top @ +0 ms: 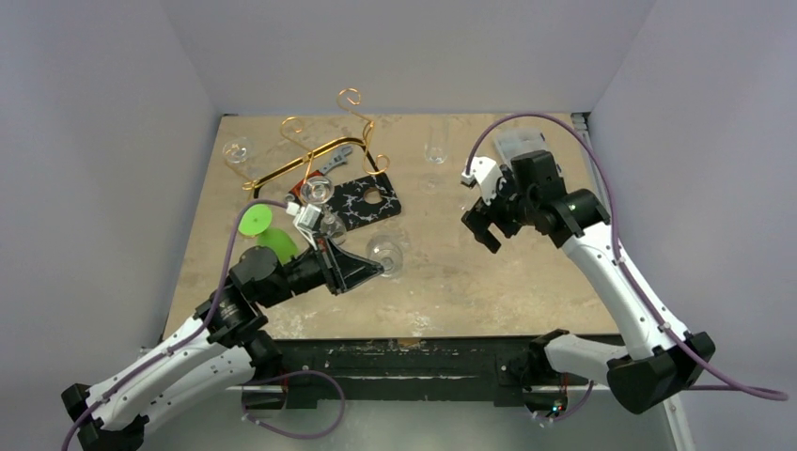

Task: Place the wine glass upside down on the wine glass rack
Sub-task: Turn the wine glass upside down at the wine rack.

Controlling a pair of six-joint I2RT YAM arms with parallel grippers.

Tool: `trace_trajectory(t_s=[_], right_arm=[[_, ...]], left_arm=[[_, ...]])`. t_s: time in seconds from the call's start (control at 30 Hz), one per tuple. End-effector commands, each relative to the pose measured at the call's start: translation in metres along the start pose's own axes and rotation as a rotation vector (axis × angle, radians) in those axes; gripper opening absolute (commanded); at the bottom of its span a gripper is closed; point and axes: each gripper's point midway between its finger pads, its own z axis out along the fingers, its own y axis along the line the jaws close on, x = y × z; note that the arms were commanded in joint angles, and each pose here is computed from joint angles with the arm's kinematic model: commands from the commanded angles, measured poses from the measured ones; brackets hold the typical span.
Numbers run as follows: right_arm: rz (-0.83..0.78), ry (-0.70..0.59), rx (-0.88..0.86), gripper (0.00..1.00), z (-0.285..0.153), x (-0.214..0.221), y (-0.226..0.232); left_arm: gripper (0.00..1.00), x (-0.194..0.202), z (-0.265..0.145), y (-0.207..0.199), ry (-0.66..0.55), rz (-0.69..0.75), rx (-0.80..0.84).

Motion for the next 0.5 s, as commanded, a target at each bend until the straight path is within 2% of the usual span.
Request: trace_trajectory(t_s=[0.0, 0.1, 0.3, 0.47], right_arm=[[0.09, -0.045, -0.132, 0.95, -0.017, -0.014, 0.02], [0.113, -0.063, -0.18, 0.96, -0.017, -0.014, 0.021], [0.163, -0.205, -0.261, 0.97, -0.032, -0.025, 0.018], [0.218, -0.293, -0.299, 0.97, -0.021, -0.022, 0.023]], left_arm=[[0.0, -0.037, -0.018, -0.056, -0.081, 0.138, 0.138], [0.0, -0.044, -0.024, -0.064, -0.086, 0.184, 0.131], [0.0, -0.055, -0.035, -0.073, -0.086, 0.262, 0.097], [0.0, -0.07, -0.041, -0.08, -0.117, 0.317, 0.064]])
